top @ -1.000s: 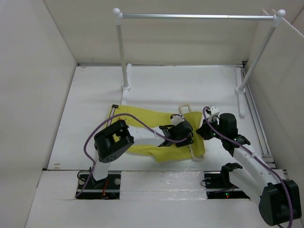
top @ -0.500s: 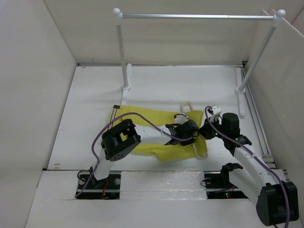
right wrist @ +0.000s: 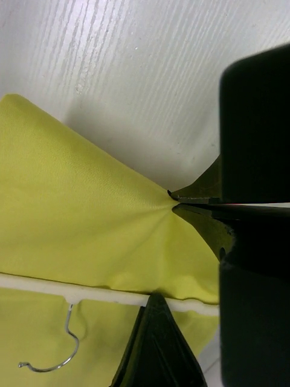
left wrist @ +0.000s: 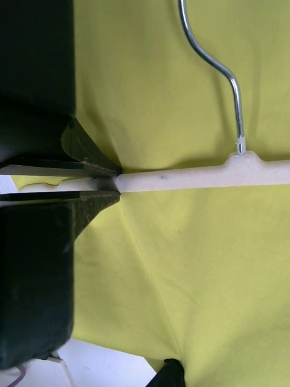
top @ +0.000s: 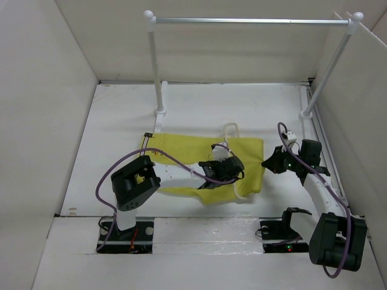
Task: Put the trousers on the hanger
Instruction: Place trousers on hanger
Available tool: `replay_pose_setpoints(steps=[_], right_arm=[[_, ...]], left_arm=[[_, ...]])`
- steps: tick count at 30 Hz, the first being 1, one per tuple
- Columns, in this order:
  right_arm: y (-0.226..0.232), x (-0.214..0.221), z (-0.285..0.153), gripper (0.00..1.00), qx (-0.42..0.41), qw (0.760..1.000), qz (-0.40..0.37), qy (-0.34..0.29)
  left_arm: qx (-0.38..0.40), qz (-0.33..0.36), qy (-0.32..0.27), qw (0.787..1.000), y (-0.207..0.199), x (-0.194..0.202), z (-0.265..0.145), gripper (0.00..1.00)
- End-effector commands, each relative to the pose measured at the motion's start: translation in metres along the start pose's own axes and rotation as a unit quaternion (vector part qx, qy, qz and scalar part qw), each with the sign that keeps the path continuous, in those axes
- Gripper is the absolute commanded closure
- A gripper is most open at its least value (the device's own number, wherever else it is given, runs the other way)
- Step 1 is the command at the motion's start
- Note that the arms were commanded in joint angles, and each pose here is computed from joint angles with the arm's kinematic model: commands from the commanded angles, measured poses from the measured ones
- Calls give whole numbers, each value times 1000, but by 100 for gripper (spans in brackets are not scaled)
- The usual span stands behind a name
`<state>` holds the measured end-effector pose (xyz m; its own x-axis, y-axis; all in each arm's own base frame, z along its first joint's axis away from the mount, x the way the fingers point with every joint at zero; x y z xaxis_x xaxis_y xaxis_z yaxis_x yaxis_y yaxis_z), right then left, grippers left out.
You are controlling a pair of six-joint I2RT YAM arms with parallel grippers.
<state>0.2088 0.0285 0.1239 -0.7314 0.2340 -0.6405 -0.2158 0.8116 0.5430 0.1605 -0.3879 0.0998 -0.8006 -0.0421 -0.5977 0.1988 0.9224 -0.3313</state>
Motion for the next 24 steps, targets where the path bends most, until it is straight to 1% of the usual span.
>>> replay_pose_setpoints(steps=[1,2,4,5,7,9,10,11,12,13,14,15,17,18,20,22,24], right_arm=[[-10,-50,-20,100,20,995,-57,-78],[-6,-58,-26,100,7,994,-60,-87],[-2,-67,-41,100,-25,994,-41,-102],[11,-80,-49,100,-48,991,-47,-112],[23,-87,-54,100,-42,992,-60,-99],[27,-100,-61,100,-39,990,-64,-119],[28,-107,-61,100,-41,988,-69,-130],[28,-111,-60,100,-43,988,-55,-135],[25,-114,-59,100,-36,988,-52,-141],[21,-118,-60,100,-30,987,-51,-148],[16,-118,-59,100,-25,988,-43,-147],[5,-119,-62,100,0,988,-29,-152],[-4,-125,-65,100,8,986,-27,-162],[-12,-125,-62,100,25,987,-21,-155],[-24,-119,-56,100,43,989,-23,-136],[-44,-116,-55,100,73,988,-11,-139],[-58,-112,-54,100,85,987,-1,-140]], left_arm=[[-147,100,-1,984,66,4,-12,100],[-154,120,3,981,69,5,-14,100],[-161,132,11,978,74,7,-15,100],[-160,135,12,978,75,7,-17,100],[-163,142,16,976,80,3,-16,100],[-162,158,20,974,81,4,-15,100],[-157,150,33,976,82,2,-11,100],[-150,153,37,976,79,2,-9,100],[-148,152,33,977,71,-4,-8,100],[-160,160,40,973,74,-1,-4,100],[-172,164,47,970,80,-1,-3,100],[-183,173,56,966,87,5,-1,100],[-189,164,55,967,97,2,-3,100],[-191,166,58,966,105,7,-6,100],[-188,153,44,969,110,-6,-14,100],[-198,146,41,968,117,-13,-18,100],[-206,151,37,966,122,-16,-21,100]])
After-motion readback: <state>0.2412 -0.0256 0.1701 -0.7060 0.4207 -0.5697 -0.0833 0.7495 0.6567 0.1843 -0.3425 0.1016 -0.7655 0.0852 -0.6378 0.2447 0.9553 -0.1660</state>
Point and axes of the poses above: each gripper's point midway between its finger pads, its own z axis out along the fingers, its own y axis along the line the jaws close on, x = y × z, the point moved 7 cm from there along -z, back along the fingers, and after that the axes turned 14 degrees about z, right-handed, at the moved point
